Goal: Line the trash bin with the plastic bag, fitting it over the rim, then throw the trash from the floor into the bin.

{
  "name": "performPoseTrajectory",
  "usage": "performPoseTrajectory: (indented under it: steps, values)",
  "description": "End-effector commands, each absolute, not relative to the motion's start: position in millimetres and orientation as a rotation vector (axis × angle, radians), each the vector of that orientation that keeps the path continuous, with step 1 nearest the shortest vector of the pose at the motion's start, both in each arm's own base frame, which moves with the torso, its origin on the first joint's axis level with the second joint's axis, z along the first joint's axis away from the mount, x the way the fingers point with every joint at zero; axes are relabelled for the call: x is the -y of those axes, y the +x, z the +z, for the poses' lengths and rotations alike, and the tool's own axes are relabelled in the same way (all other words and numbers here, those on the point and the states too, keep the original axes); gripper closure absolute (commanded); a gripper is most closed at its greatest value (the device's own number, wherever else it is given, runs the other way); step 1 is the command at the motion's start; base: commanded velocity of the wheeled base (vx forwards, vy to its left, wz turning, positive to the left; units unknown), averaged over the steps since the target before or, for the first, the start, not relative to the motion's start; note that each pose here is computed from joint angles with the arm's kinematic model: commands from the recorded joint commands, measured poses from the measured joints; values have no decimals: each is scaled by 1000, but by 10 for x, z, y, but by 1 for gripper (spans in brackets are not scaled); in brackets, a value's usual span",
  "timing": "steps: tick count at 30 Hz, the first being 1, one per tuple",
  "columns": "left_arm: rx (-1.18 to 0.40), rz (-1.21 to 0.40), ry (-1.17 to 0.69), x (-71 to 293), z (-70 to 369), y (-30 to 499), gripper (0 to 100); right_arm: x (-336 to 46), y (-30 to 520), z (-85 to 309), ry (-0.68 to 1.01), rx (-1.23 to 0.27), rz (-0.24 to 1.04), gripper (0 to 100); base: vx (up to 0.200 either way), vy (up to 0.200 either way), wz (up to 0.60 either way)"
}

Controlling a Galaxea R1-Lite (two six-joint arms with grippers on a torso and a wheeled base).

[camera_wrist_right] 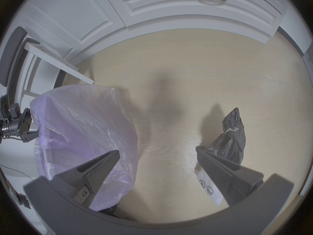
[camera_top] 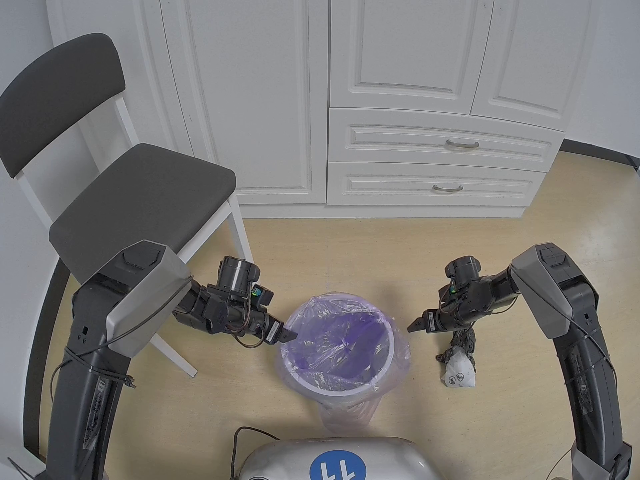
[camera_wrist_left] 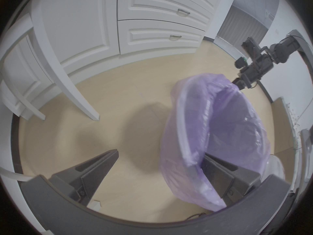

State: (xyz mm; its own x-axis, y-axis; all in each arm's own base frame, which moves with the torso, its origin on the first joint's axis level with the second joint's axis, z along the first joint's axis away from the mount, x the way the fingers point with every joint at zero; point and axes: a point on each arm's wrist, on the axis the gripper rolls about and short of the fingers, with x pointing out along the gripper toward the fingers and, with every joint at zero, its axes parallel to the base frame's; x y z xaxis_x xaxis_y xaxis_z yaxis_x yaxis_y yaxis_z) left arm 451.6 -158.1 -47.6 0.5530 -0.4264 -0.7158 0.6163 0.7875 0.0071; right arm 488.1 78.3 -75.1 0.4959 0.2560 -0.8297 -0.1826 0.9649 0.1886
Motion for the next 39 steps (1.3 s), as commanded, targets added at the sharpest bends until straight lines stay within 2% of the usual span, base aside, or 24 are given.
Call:
performPoseTrajectory:
  steps: [1, 6, 17, 21, 28, 30, 39]
  values:
    - [-723, -559, 307, 1669, -552, 4698, 0, -666, 4889, -593, 108, -989, 276, 0, 0, 0, 0]
    - [-676, -561, 309, 1771, -533, 4829, 0, -487, 4857, -473, 185, -978, 361, 0, 0, 0, 0]
    - [-621, -603, 316, 2106, -493, 4955, 0, -436, 4848, -524, 190, -942, 367, 0, 0, 0, 0]
    - [-640, -595, 311, 2050, -477, 4928, 0, -436, 4850, -536, 190, -943, 366, 0, 0, 0, 0]
    - [-691, -597, 282, 1850, -174, 4670, 0, -436, 4855, -536, 191, -942, 366, 0, 0, 0, 0]
    - [-693, -625, 219, 1814, -33, 4488, 0, -436, 4855, -536, 196, -943, 364, 0, 0, 0, 0]
    - [-771, -619, 203, 1714, -63, 4194, 0, -436, 4852, -540, 198, -945, 361, 0, 0, 0, 0]
